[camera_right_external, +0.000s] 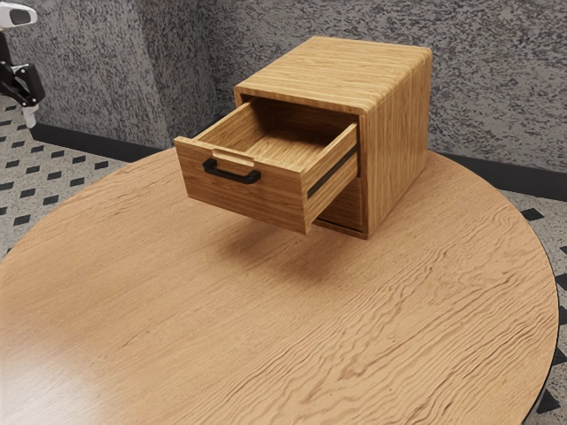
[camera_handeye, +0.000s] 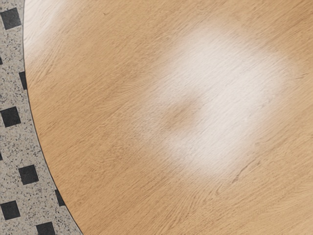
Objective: Push the drawer handle with one arm to close the drawer
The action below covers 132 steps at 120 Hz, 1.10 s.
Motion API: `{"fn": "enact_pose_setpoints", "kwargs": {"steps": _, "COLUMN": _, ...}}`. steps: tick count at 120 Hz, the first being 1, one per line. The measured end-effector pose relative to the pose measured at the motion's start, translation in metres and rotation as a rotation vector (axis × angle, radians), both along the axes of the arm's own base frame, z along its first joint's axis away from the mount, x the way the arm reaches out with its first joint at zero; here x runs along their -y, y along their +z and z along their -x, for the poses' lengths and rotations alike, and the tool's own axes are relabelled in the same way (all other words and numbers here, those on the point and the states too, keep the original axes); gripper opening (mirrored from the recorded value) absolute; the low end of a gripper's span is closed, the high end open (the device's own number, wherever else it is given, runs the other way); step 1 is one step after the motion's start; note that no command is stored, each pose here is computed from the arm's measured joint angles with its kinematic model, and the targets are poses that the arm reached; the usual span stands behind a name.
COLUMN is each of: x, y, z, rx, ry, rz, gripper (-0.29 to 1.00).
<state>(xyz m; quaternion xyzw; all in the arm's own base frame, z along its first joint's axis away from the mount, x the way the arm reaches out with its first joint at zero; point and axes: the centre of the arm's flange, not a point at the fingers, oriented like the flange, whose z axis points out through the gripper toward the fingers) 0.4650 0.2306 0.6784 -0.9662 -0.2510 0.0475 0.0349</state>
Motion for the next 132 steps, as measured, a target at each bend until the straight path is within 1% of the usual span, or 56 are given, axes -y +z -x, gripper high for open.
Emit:
{"fn": "enact_pose_setpoints", "kwargs": {"steps": 35, "x": 0.001, "y": 0.001, "z": 0.000, "rx": 0.003, "ry": -0.001, "rz": 0.000, "gripper": 0.70}}
{"fn": "enact_pose_setpoints", "kwargs": {"steps": 39, "x": 0.002, "y": 0.017, "z": 0.003, "rx": 0.032, "ry": -0.004, "rz": -0.014, "gripper": 0.70}}
{"fn": "enact_pose_setpoints", "kwargs": {"steps": 44, "x": 0.013, "y": 0.069, "z": 0.019, "rx": 0.139, "ry": -0.021, "rz": -0.040, "gripper": 0.70}}
{"fn": "enact_pose_setpoints", "kwargs": {"steps": 48, "x": 0.024, "y": 0.094, "z": 0.028, "rx": 0.192, "ry": -0.043, "rz": -0.045, "gripper": 0.70}}
{"fn": "enact_pose_setpoints", "kwargs": {"steps": 53, "x": 0.048, "y": 0.101, "z": 0.020, "rx": 0.205, "ry": -0.092, "rz": -0.043, "gripper": 0.70}}
{"fn": "enact_pose_setpoints", "kwargs": {"steps": 64, "x": 0.106, "y": 0.102, "z": 0.000, "rx": 0.209, "ry": -0.217, "rz": -0.011, "gripper": 0.70}}
{"fn": "enact_pose_setpoints", "kwargs": {"steps": 71, "x": 0.123, "y": 0.101, "z": -0.004, "rx": 0.206, "ry": -0.251, "rz": -0.004, "gripper": 0.57}}
{"fn": "enact_pose_setpoints", "kwargs": {"steps": 83, "x": 0.141, "y": 0.093, "z": -0.007, "rx": 0.167, "ry": -0.286, "rz": -0.005, "gripper": 0.30}}
{"fn": "enact_pose_setpoints", "kwargs": {"steps": 94, "x": 0.159, "y": 0.081, "z": 0.000, "rx": 0.110, "ry": -0.322, "rz": 0.008, "gripper": 0.14}}
{"fn": "enact_pose_setpoints", "kwargs": {"steps": 104, "x": 0.184, "y": 0.072, "z": 0.022, "rx": 0.063, "ry": -0.370, "rz": 0.002, "gripper": 0.06}}
{"fn": "enact_pose_setpoints", "kwargs": {"steps": 111, "x": 0.199, "y": 0.051, "z": 0.033, "rx": 0.018, "ry": -0.396, "rz": -0.006, "gripper": 0.01}}
{"fn": "enact_pose_setpoints", "kwargs": {"steps": 123, "x": 0.205, "y": -0.008, "z": 0.029, "rx": -0.061, "ry": -0.402, "rz": -0.008, "gripper": -0.03}}
{"fn": "enact_pose_setpoints", "kwargs": {"steps": 132, "x": 0.208, "y": -0.042, "z": 0.021, "rx": -0.073, "ry": -0.402, "rz": -0.011, "gripper": -0.05}}
